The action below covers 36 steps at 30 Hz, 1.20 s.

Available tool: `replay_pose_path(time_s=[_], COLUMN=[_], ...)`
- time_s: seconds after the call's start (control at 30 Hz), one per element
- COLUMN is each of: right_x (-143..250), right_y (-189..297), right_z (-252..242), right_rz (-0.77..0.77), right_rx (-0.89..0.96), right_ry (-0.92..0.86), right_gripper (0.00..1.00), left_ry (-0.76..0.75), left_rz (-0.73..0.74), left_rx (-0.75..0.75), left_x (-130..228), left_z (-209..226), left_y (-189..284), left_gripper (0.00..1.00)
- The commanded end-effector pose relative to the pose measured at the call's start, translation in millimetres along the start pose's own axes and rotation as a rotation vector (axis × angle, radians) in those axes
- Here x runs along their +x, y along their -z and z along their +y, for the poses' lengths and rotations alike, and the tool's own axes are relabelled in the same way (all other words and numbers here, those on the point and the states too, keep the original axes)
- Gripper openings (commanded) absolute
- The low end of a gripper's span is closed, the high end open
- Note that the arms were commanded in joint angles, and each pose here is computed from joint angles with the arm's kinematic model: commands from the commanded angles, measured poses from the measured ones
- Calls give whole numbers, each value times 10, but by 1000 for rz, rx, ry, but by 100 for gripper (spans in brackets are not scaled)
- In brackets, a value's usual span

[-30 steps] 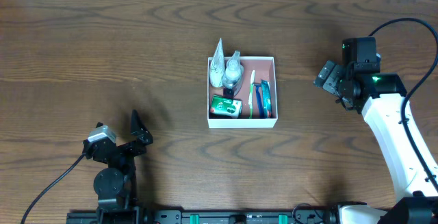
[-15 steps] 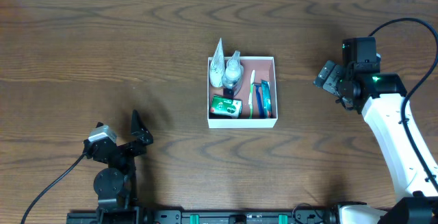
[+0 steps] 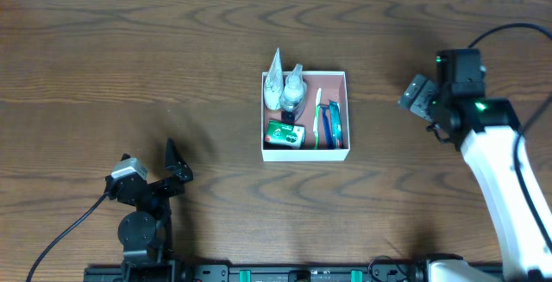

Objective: Pack container

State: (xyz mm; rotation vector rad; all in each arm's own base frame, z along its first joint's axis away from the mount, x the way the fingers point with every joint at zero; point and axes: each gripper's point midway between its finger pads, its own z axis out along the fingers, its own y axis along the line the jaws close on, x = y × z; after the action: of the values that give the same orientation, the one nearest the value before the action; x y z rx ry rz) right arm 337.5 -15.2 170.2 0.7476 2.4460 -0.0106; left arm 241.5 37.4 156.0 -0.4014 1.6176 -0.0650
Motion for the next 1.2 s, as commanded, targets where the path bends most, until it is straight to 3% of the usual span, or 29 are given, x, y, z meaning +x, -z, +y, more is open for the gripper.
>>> replay_pose_path(time_s=[0.0,0.37,0.47,0.73,1.17], right_x=[-176,-176,-13,369,698], right_y=[442,1288,1293,1047,626], right_z=[-47,-59,-55,-142,-192], right_rz=[-123,-557,-677,-892,-925], right_rx=[-64,-343,-414,-512,-550], right_ry=[-48,294,378,378,391], right_gripper=[99,99,99,99,99], left_ry=[-28,-28,-28,-28,-28], left_rz=[52,52,52,52,52], left_rx=[-18,-18,-18,-18,-18], left_x=[174,174,174,174,174], left_z=[59,59,60,60,60], left_y=[-10,-10,-10,-10,-10], left_gripper=[98,98,98,98,98])
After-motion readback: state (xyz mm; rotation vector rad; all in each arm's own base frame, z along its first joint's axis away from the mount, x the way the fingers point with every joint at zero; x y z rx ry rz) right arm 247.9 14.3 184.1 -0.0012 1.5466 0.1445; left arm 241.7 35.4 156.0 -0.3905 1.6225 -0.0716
